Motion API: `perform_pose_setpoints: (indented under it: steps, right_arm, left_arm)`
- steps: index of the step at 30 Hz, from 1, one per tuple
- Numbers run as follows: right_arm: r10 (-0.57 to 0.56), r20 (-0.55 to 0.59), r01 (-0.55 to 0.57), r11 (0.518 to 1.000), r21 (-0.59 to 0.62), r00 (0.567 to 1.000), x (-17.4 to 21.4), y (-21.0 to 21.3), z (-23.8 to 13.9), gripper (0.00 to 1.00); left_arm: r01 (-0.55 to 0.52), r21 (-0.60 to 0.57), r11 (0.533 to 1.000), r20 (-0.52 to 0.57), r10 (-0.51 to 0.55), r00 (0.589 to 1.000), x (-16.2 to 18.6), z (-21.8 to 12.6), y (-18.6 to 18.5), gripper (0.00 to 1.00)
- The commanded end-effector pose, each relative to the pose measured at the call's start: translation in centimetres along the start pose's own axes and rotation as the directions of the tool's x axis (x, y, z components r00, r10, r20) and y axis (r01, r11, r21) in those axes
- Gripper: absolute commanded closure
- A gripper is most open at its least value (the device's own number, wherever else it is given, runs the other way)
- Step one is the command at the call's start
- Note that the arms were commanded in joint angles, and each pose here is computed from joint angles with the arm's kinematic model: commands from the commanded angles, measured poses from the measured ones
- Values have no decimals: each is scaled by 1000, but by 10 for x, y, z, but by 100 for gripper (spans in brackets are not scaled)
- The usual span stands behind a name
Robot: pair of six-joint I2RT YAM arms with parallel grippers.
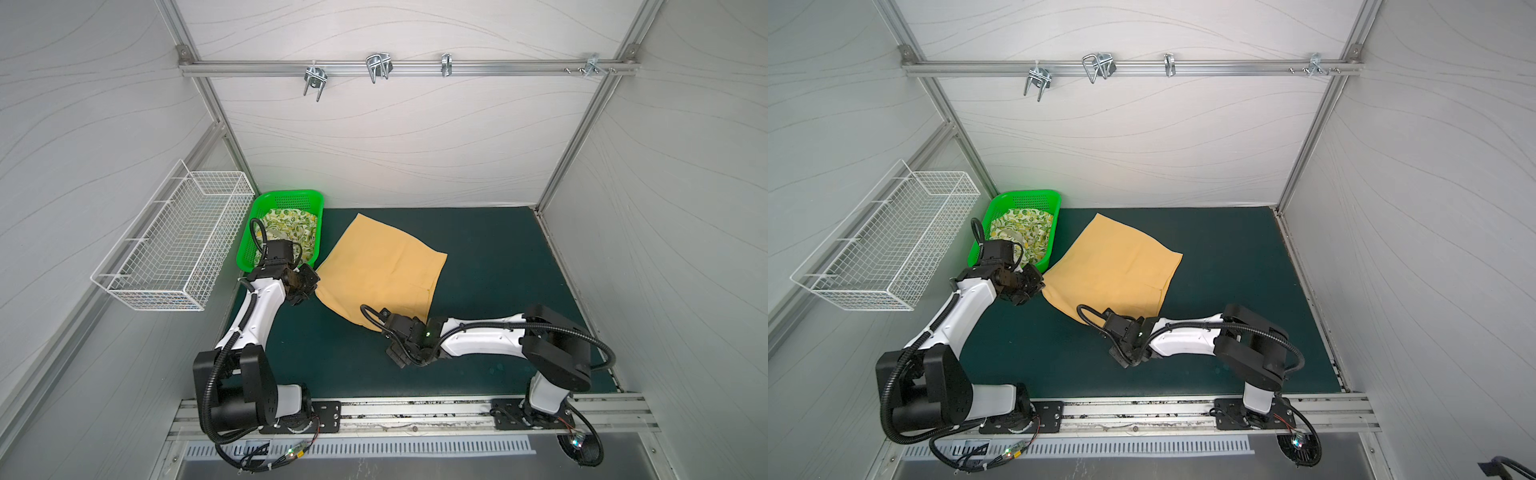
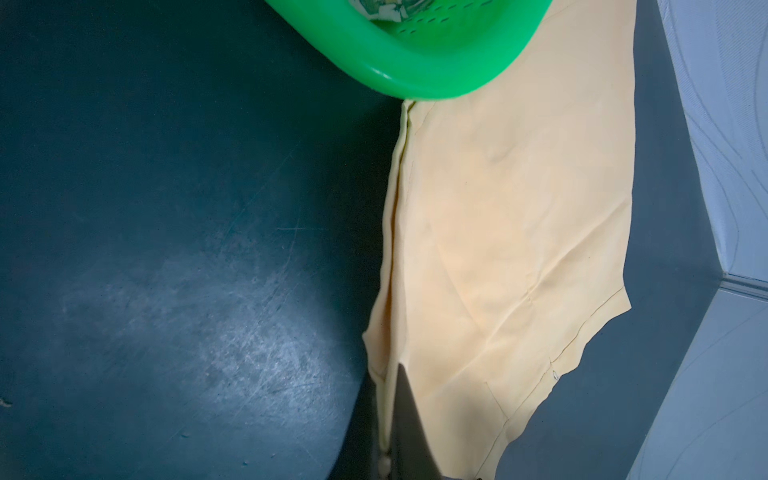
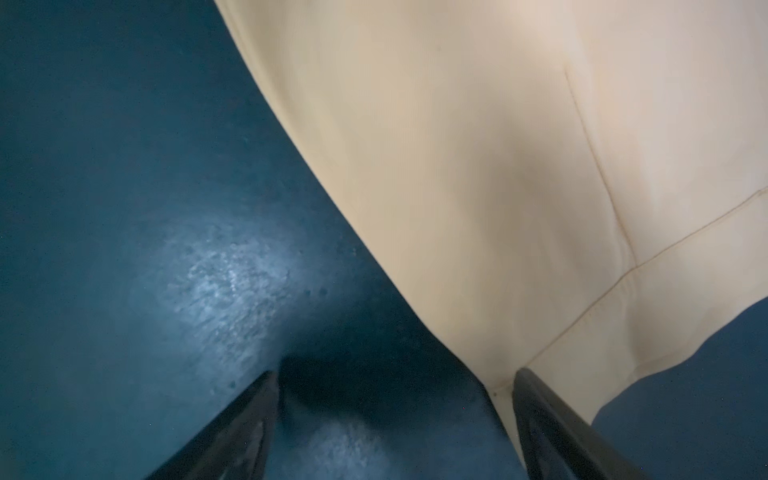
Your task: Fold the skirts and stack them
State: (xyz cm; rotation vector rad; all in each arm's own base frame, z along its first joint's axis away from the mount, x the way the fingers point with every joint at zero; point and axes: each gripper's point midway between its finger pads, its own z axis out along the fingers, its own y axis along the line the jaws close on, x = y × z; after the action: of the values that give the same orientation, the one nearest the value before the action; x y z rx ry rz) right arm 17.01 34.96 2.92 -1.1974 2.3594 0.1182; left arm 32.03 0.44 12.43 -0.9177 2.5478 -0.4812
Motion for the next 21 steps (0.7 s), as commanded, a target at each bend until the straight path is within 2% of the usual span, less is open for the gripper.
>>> perform_pose_setpoints:
  steps: [1, 10, 16, 21]
  right_arm:
    - [9, -11, -8, 999, 36, 1000, -2, -14, 6, 15]
    - [35, -61, -33, 999, 33, 998, 9, -27, 20, 19]
    - [31, -104, -31, 1000, 4, 994, 19, -21, 31, 34]
    - [65, -136, -65, 998, 6, 989, 28, -24, 33, 54]
  left_arm:
    - [-5, 24, 1000, 25, 5, 1000, -15, -11, -9, 100]
    - [19, 44, 999, 29, -20, 999, -28, -14, -11, 100]
    - [19, 49, 999, 32, -21, 999, -33, -14, -13, 100]
    - [22, 52, 998, 34, -24, 999, -37, -15, -12, 100]
